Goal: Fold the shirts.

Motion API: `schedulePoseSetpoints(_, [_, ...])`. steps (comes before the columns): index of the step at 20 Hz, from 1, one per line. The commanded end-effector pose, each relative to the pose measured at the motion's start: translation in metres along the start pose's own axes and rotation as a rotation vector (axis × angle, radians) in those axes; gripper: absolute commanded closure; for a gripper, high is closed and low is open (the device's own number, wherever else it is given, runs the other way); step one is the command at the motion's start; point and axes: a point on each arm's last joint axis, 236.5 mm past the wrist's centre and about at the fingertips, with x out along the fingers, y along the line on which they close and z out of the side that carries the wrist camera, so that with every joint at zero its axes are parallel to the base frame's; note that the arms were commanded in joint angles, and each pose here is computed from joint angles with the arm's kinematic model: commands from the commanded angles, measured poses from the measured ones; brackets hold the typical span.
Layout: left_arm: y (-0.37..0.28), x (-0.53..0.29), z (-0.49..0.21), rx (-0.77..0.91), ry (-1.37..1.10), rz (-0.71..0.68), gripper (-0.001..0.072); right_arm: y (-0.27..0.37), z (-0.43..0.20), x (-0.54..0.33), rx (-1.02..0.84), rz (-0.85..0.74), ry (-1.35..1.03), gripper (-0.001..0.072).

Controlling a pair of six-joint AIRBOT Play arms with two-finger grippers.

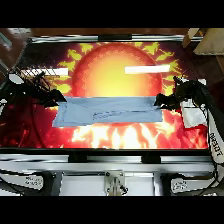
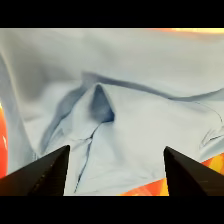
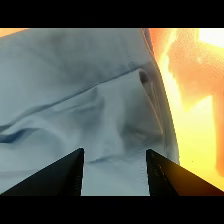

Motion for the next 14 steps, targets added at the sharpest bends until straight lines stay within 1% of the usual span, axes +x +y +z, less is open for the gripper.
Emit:
schedulePoseSetpoints(1, [-0.001, -0.004, -0.003, 0.011, 0.028, -0.011, 0.0021, -0.015, 0.0, -0.005, -0.018, -0.051, 0.015, 0.0206])
schedulePoseSetpoints(3, [-0.006, -0.012, -0.005, 0.024, 0.05, -0.021, 0.0022, -0.028, 0.004, -0.011, 0.0, -0.088, 0.005, 0.0198])
schedulePoseSetpoints(4, [-0.009, -0.015, -0.006, 0.031, 0.056, -0.025, 0.0023, -0.031, 0.006, -0.011, 0.039, -0.082, -0.003, 0.0088])
schedulePoseSetpoints(7, [-0.016, -0.019, -0.006, 0.043, 0.058, -0.038, 0.0025, -0.031, 0.011, 0.002, 0.07, -0.059, -0.007, 0.0089])
schedulePoseSetpoints(10, [-0.024, -0.021, -0.006, 0.057, 0.053, -0.045, 0.003, -0.02, 0.007, 0.024, 0.114, 0.018, 0.034, 0.0089])
schedulePoseSetpoints(12, [-0.038, -0.025, -0.003, 0.103, 0.029, -0.092, 0.0034, -0.01, 0.0, 0.038, 0.146, 0.059, 0.073, 0.0089])
schedulePoseSetpoints(14, [-0.06, -0.036, 0.01, 0.108, -0.045, -0.157, 0.0039, 0.001, -0.008, 0.051, 0.145, 0.079, 0.108, 0.0092])
